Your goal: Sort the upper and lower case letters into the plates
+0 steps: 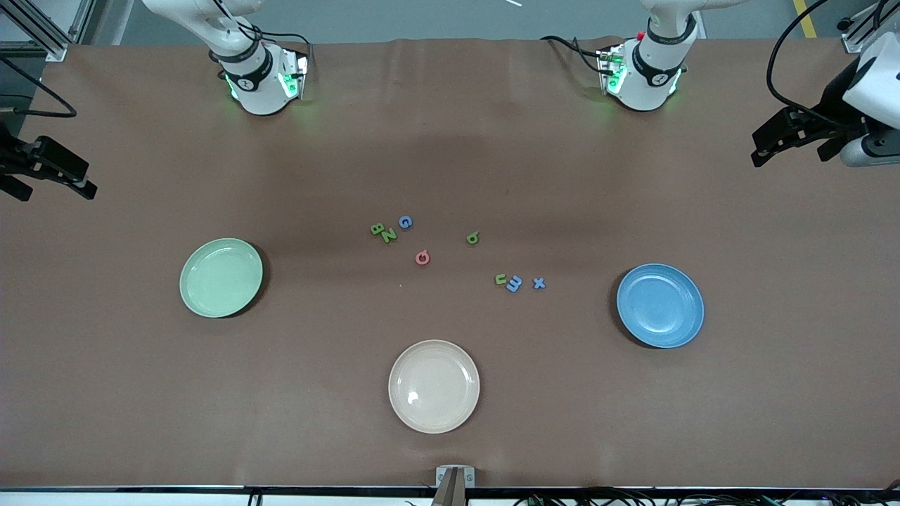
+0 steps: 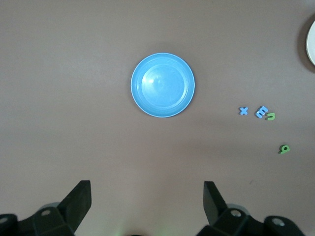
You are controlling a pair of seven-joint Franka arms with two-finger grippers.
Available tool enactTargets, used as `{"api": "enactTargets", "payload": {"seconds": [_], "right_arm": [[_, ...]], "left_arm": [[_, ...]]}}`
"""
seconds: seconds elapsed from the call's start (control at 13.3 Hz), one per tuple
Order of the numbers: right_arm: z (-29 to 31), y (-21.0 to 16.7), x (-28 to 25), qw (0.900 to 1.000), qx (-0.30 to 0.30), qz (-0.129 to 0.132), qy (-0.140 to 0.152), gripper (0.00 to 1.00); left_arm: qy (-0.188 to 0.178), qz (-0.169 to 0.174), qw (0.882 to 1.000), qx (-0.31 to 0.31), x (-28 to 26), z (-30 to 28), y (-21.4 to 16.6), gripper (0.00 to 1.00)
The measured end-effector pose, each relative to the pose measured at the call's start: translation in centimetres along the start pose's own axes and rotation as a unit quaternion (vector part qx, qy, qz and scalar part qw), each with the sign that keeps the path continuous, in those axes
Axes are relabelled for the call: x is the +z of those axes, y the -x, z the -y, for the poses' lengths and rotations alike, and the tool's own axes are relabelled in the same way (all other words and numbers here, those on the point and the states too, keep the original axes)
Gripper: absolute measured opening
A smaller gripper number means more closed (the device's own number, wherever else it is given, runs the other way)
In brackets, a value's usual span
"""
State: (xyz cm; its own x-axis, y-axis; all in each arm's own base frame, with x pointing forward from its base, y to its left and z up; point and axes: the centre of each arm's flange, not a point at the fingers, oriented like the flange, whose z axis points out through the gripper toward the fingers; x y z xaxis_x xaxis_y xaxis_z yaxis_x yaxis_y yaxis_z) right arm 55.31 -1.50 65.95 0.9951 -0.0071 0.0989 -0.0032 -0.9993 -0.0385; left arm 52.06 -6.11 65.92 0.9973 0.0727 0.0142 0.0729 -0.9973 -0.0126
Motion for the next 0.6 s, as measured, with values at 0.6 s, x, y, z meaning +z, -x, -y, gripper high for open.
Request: {"api": "enactTargets", "payload": {"seconds": [0.6], "right_arm": [[0.1, 0.0, 0.0, 1.000, -0.001, -0.001, -0.001, 1.00]], "left_arm": [[-0.001, 0.012, 1.000, 0.008, 1.1, -0.5, -0.4, 1.00]]}}
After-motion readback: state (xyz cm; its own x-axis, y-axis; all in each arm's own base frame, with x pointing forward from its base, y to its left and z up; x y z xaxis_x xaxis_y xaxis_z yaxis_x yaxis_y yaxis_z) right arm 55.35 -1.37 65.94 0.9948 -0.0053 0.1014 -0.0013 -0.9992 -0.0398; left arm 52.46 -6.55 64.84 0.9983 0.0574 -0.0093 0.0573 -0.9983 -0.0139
